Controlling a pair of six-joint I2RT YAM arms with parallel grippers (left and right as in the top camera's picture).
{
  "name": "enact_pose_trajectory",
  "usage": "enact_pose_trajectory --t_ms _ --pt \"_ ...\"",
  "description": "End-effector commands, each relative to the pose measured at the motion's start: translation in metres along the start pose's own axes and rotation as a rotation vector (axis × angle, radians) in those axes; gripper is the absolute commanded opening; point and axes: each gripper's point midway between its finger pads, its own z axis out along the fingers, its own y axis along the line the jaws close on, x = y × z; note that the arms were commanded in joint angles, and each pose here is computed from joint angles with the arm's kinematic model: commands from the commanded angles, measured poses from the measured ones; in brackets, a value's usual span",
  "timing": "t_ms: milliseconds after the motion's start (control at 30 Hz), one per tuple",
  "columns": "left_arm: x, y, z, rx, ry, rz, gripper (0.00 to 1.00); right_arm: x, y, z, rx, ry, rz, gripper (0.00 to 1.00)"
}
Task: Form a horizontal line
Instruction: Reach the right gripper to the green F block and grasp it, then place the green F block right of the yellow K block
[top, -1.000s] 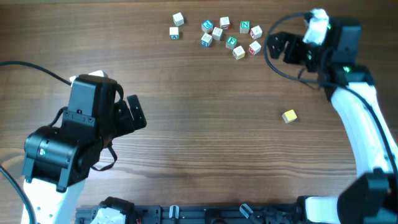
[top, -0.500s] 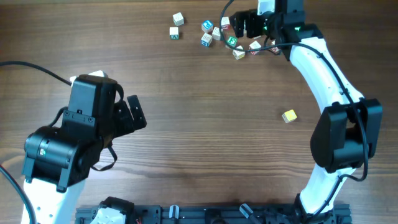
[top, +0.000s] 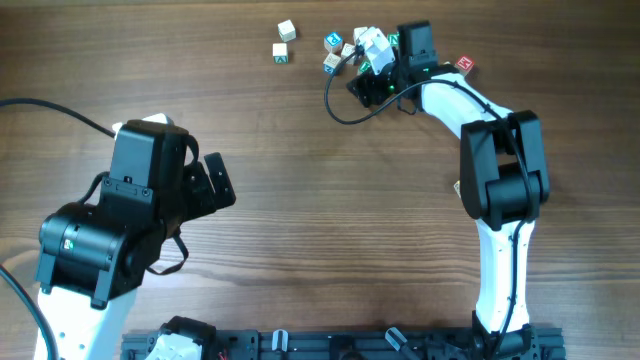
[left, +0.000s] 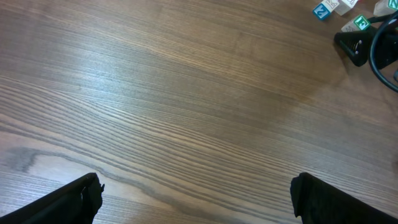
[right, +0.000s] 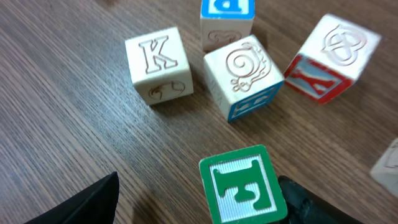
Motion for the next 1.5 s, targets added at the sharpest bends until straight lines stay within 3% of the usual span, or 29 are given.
enact_pose_trajectory --t_ms 0,200,367,533,633,733,867,1067,1267,1367,1467 --pt "0.0 0.0 0.0 -0.001 -0.004 -0.007 1.0 0.003 -0.011 0.006 0.052 0.014 -0.027 0.71" --pt "0.0 0.0 0.0 -0.001 -0.004 -0.007 1.0 -0.009 -0.014 0.006 0.067 -0.029 -0.043 0.39" --pt "0.0 0.0 0.0 -0.002 -0.004 -0.007 1.0 -0.01 -0.014 0.006 0.069 -0.031 -0.021 0.21" --pt "0.0 0.0 0.0 -0.001 -0.004 -0.007 1.0 -0.06 -0.018 -0.027 0.07 -0.079 0.049 0.16" --pt "0.0 0.0 0.0 -0.001 -0.005 -0.007 1.0 -0.11 -0.017 -0.09 0.11 -0.107 0.036 0.16" --pt "0.0 0.0 0.0 -0.002 -0.004 -0.007 1.0 -0.113 -0.025 -0.158 0.241 -0.037 0.107 0.15" --pt "0.0 0.0 0.0 -0.002 -0.004 -0.007 1.0 -0.077 -0.028 -0.248 0.307 0.076 0.385 0.09" --pt "0.0 0.0 0.0 -0.002 -0.004 -0.007 1.0 0.027 -0.058 -0.295 0.354 0.332 0.665 0.1" --pt "0.0 0.0 0.0 -0.001 -0.004 -0.007 1.0 0.115 -0.036 -0.277 0.302 0.552 0.801 0.1" --pt "0.0 0.0 0.0 -0.001 -0.004 -0.007 1.0 0.17 -0.037 -0.276 0.47 0.691 0.888 0.1" --pt "0.0 0.0 0.0 -0.001 -0.004 -0.007 1.0 0.195 -0.031 -0.267 0.49 0.726 0.911 0.14"
